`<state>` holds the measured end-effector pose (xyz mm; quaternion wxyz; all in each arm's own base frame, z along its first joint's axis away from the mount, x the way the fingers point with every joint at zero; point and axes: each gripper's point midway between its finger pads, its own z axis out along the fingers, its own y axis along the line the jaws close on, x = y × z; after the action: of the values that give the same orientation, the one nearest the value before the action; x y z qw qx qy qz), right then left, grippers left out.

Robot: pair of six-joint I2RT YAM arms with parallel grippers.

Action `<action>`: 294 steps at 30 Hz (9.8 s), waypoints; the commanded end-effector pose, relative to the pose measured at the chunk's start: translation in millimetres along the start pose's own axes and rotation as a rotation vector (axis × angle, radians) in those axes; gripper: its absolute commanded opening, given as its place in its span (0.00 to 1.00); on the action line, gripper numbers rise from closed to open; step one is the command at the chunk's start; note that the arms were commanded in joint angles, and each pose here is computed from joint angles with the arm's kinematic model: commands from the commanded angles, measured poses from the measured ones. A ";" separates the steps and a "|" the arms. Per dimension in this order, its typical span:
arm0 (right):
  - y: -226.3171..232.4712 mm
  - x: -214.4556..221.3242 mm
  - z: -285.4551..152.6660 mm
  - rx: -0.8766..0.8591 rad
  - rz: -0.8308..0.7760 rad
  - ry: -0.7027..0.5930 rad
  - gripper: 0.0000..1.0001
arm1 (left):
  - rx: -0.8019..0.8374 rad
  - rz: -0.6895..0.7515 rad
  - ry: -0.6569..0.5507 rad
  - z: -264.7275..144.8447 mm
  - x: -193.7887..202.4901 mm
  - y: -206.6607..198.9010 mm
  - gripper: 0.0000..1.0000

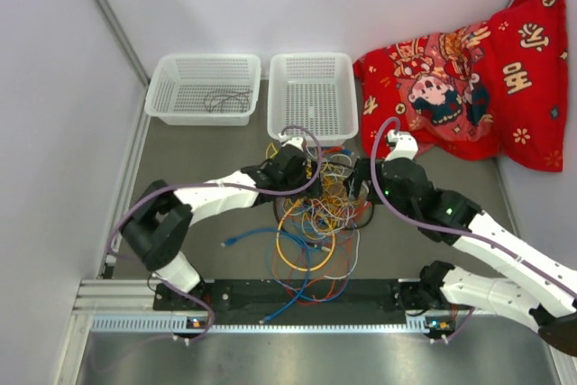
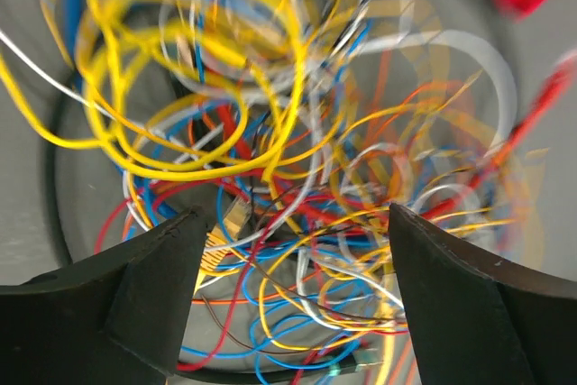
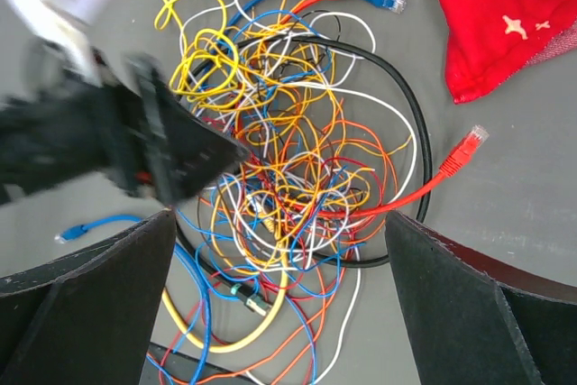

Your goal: Untangle the cables

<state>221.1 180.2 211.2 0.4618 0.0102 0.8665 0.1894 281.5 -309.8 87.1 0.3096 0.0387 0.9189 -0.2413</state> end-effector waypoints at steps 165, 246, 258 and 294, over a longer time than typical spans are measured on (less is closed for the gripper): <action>129.6 -240.0 -71.4 -0.294 -0.046 -0.469 0.00 | -0.142 -0.116 -0.447 -136.9 -56.4 44.7 0.92; 135.7 -218.6 -137.9 -0.496 -0.083 -0.479 0.00 | 0.061 -0.075 -0.825 -240.4 -119.4 23.7 0.97; 155.9 -214.8 -148.3 -0.604 -0.066 -0.425 0.00 | 0.527 0.037 -1.033 -313.3 -154.6 -63.6 0.98; 150.9 -173.2 -143.2 -0.650 -0.046 -0.322 0.00 | 0.690 0.128 -0.753 -239.6 -119.1 -110.2 0.84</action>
<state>192.0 249.4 442.5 0.5552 -0.1300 0.7061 0.4197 233.4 -286.4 361.9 0.6079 0.0964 0.6236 -0.4819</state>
